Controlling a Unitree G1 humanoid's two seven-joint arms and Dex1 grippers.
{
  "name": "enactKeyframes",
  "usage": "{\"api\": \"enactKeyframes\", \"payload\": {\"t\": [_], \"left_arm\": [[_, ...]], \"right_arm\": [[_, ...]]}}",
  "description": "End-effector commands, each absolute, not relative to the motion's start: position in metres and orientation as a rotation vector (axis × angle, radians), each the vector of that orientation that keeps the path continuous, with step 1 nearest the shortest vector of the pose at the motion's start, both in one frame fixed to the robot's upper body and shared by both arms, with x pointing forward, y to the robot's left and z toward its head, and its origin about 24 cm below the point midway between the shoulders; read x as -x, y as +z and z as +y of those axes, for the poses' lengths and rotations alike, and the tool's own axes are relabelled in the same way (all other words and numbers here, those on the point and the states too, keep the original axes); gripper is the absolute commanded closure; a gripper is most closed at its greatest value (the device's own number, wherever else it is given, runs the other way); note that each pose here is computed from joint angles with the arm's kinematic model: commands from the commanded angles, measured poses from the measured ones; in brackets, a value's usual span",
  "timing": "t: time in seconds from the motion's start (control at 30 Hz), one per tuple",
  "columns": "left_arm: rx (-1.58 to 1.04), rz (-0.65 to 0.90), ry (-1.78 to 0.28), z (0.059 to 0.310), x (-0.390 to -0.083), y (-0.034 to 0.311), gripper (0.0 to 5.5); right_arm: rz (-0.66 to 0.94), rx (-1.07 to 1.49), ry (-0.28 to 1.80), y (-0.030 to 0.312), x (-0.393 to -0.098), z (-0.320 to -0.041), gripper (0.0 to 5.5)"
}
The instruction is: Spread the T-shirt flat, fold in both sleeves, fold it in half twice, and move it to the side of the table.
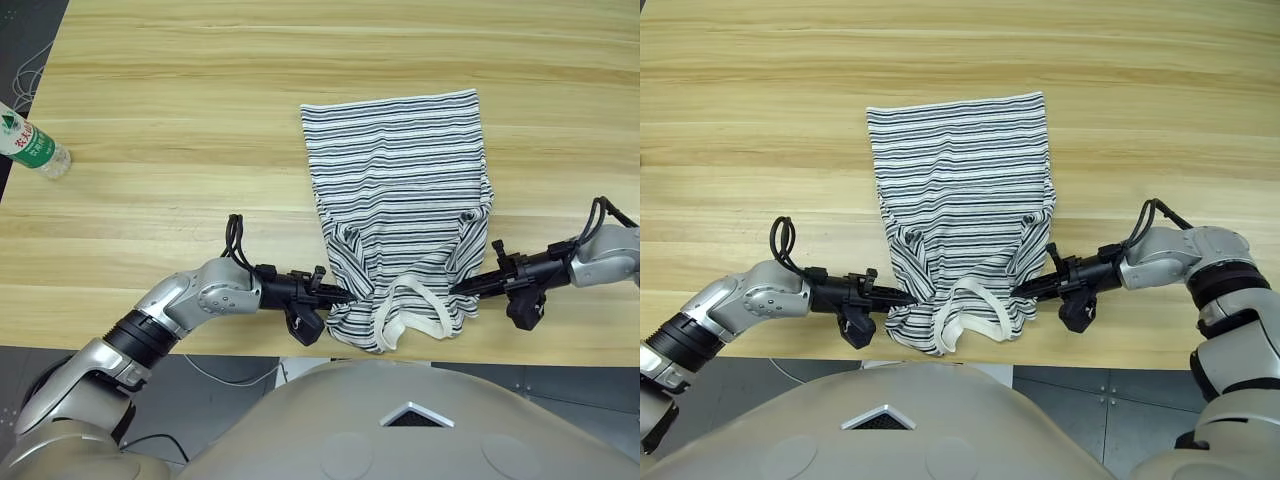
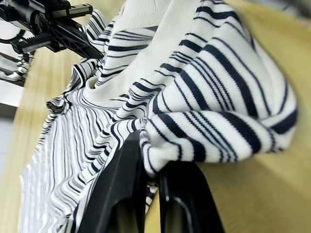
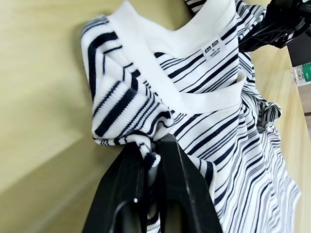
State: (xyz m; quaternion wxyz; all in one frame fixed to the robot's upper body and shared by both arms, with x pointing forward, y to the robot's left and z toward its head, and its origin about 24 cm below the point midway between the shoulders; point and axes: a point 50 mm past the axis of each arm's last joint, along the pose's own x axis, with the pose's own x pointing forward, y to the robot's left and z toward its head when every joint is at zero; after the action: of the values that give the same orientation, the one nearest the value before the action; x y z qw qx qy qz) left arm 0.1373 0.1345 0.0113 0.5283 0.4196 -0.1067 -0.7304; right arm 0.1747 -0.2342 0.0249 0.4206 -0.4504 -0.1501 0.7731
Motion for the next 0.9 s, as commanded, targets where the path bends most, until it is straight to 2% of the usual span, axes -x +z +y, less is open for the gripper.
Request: {"api": "enactKeyframes", "payload": {"t": [0.03, 0.37, 0.5, 0.63, 0.9], "left_arm": [[-0.951, 0.143, -1.944, 0.156, -0.081, -0.034, 5.34], [-0.866, 0.075, -1.609, 0.157, -0.145, -0.004, 5.34], [-0.617, 0.062, -1.364, 0.162, -0.19, 0.023, 5.34], [-0.363, 0.071, -1.163, 0.166, -0.226, 0.032, 5.34], [-0.123, 0.027, -1.041, 0.154, -0.265, 0.045, 5.34]], "right_arm": [[-0.398, 1.108, 1.915, 0.032, -0.172, -0.235, 5.4], [-0.484, 1.101, 1.635, 0.068, -0.208, -0.225, 5.4], [-0.431, 1.138, 1.559, 0.073, -0.223, -0.232, 5.4], [-0.394, 1.15, 1.432, 0.077, -0.247, -0.232, 5.4], [-0.38, 1.111, 1.204, 0.086, -0.286, -0.222, 5.4]]}}
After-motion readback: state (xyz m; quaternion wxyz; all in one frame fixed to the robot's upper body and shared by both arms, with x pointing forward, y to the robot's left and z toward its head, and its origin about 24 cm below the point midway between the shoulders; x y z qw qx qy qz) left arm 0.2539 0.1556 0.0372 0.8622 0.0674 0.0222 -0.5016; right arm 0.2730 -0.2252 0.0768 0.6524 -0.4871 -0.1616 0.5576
